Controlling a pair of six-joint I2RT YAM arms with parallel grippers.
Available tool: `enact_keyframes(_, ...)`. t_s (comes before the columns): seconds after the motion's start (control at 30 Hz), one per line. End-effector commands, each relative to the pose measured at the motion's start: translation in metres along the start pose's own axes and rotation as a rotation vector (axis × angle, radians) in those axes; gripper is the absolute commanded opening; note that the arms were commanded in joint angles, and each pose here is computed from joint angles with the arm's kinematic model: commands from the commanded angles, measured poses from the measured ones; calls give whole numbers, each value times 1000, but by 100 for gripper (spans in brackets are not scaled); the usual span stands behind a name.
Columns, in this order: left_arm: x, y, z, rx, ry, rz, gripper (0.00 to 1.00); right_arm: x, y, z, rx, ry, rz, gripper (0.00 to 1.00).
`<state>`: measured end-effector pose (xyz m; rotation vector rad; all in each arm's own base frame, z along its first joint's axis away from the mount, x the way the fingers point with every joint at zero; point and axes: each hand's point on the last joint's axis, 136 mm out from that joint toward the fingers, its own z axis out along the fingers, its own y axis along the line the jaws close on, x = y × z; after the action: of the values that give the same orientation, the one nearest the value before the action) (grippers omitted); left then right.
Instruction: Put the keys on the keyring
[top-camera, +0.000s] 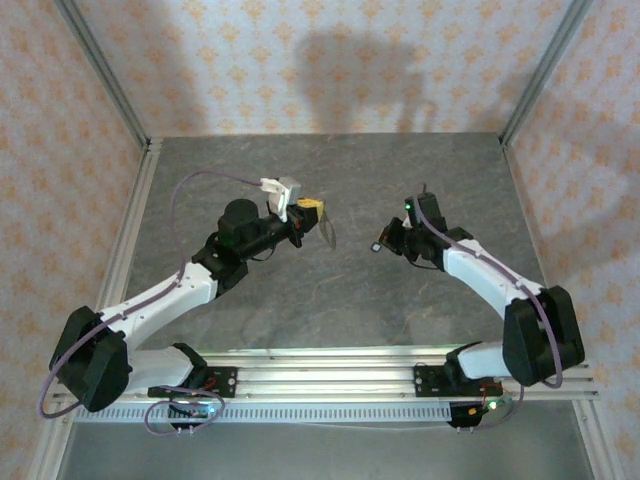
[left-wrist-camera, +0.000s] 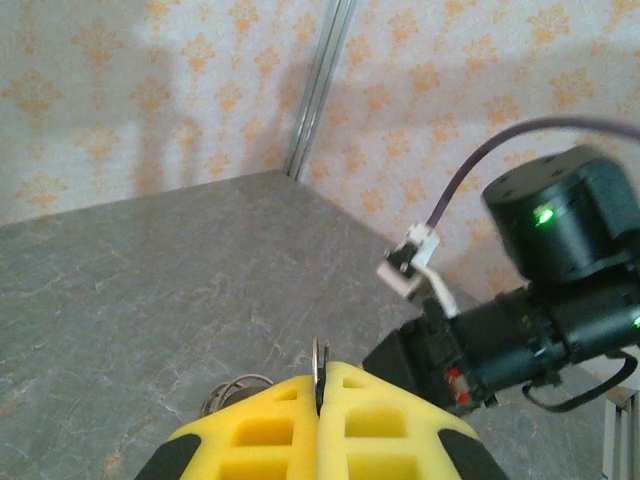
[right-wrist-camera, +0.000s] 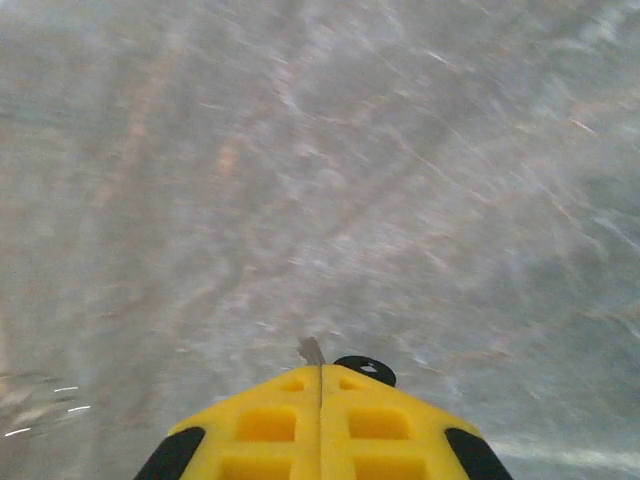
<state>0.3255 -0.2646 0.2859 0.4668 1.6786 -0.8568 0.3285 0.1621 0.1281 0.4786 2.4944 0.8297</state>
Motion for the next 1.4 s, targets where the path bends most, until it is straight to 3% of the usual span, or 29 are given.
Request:
enact_keyframes(0.0, -15, 3, 3, -12, -27, 17, 0, -8, 35, -14, -194, -9, -46, 0)
enact_keyframes(0.27, -15, -7, 7, 42, 9, 85, 0, -21, 87, -65, -532, -104, -138, 0)
enact_keyframes(0.43, -19, -27, 10, 153, 32, 145, 0, -23, 107, -102, -640, -194, -227, 0)
enact_keyframes(0.87, -11, -78, 21, 370, 86, 373, 0, -16, 128, -151, -727, -277, -362, 0)
enact_keyframes(1.17, -18, -94, 26, 426, 83, 381, 0, -9, 139, -164, -768, -266, -434, 0)
enact_keyframes(1.37, -25, -97, 29, 432, 82, 313, 0, -4, 144, -176, -801, -271, -466, 0)
